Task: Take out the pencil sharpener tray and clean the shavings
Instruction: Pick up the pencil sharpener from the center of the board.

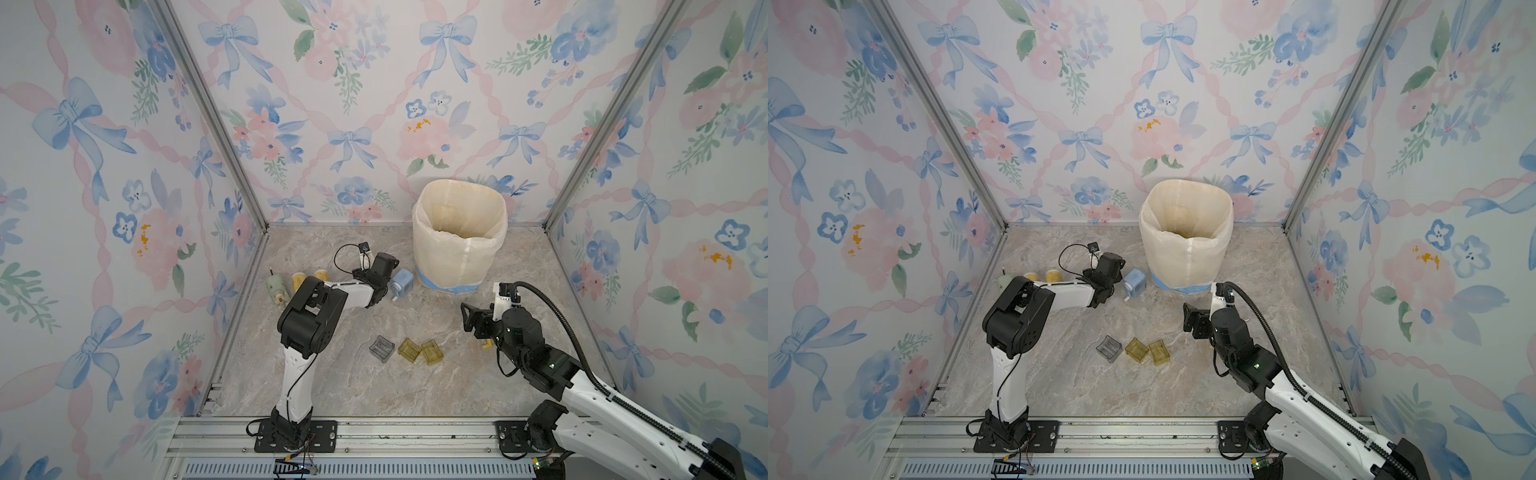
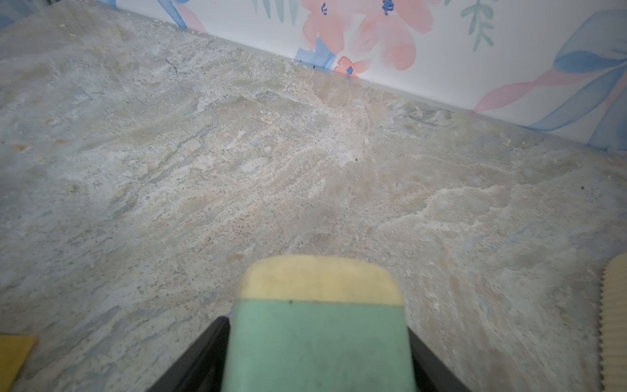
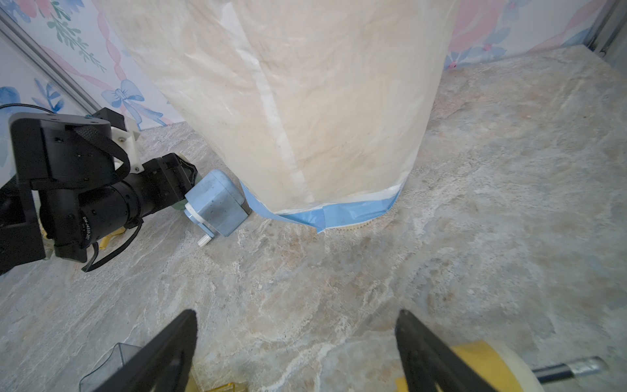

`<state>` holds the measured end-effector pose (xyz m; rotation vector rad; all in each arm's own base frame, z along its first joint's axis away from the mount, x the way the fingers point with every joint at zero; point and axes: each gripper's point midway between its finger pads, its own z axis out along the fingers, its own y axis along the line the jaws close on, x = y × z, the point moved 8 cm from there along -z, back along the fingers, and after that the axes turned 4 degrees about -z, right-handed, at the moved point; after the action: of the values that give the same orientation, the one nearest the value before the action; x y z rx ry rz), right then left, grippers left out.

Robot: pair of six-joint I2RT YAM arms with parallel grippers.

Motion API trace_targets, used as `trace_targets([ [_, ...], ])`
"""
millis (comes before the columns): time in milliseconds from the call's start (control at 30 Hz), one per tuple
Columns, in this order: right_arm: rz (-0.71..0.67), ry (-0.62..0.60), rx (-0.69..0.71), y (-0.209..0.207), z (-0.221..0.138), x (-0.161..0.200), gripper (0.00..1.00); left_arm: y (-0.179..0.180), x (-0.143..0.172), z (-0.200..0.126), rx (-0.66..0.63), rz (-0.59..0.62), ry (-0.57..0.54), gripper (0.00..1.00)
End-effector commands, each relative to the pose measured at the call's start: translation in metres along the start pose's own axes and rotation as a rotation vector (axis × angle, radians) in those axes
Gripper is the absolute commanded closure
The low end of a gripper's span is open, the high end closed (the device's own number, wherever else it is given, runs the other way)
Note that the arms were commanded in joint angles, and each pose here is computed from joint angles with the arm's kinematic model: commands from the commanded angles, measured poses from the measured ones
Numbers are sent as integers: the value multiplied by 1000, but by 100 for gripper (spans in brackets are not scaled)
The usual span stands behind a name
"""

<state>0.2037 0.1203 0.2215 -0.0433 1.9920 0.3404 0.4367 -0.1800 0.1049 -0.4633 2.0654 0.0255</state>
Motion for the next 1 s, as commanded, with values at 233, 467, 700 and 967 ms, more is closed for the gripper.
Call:
trace_targets([
  [233,23,9,10,-3,-2,-1,9,7,4,15,25,-1,52,31],
  [467,27,2,9,-3,-4,-4,9,8,-3,9,53,23,57,56],
  [700,12,-4,8,-3,-7,-6,9,6,-27,-17,134,60,37,73],
  [967,-32,42,-64,8,1,-7,8,14,-45,-56,242,92,31,82],
])
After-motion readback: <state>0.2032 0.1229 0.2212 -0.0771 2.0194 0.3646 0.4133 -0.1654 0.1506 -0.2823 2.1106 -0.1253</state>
